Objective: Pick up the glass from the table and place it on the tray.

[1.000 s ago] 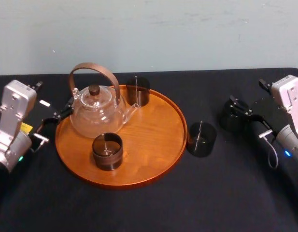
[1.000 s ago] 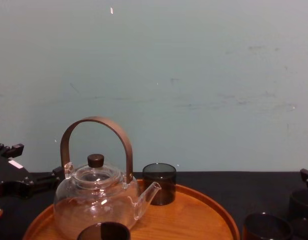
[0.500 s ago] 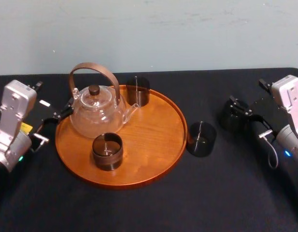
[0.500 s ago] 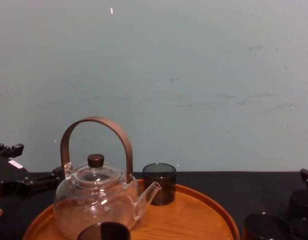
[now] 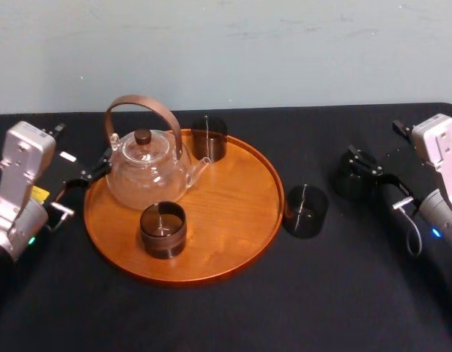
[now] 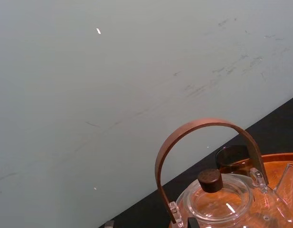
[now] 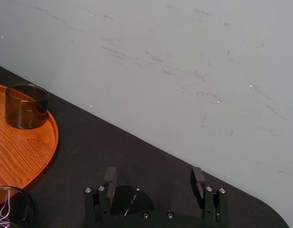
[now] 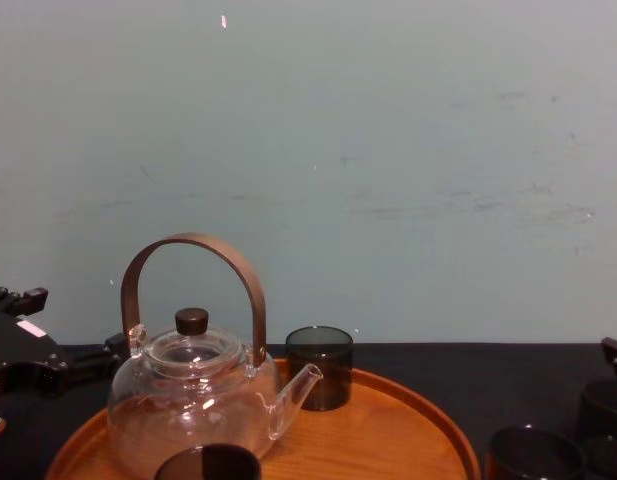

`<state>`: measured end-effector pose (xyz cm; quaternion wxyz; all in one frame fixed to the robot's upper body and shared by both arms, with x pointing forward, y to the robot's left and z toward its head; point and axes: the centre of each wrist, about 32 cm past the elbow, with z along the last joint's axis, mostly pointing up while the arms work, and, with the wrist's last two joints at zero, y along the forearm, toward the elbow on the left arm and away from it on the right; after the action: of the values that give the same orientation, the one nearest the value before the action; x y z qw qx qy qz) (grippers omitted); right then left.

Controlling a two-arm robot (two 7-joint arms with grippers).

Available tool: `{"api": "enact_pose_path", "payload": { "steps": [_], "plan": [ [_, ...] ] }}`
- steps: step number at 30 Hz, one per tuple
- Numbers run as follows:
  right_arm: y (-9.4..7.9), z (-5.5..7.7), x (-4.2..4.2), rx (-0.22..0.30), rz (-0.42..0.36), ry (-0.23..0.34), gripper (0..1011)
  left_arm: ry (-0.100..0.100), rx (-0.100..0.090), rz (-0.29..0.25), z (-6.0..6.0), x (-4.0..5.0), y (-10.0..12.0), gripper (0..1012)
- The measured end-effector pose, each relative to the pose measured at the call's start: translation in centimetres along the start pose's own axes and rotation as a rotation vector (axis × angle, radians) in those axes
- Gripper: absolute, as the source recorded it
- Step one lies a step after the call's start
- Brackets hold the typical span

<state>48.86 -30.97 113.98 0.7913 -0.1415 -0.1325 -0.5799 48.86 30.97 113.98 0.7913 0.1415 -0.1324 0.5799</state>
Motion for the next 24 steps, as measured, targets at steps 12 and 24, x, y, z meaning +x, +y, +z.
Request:
{"api": "enact_pose_path", "payload": {
  "steps": [12,24],
  "plan": [
    [-0.3,-0.1,0.07,-0.006,0.023,0.004,1000,0.0,0.0,0.0,0.0,0.0,0.0,1001],
    [-2.7,1.0,-0.24,-0.036,0.088,0.019,1002,0.0,0.0,0.0,0.0,0.0,0.0,1001]
  ]
}}
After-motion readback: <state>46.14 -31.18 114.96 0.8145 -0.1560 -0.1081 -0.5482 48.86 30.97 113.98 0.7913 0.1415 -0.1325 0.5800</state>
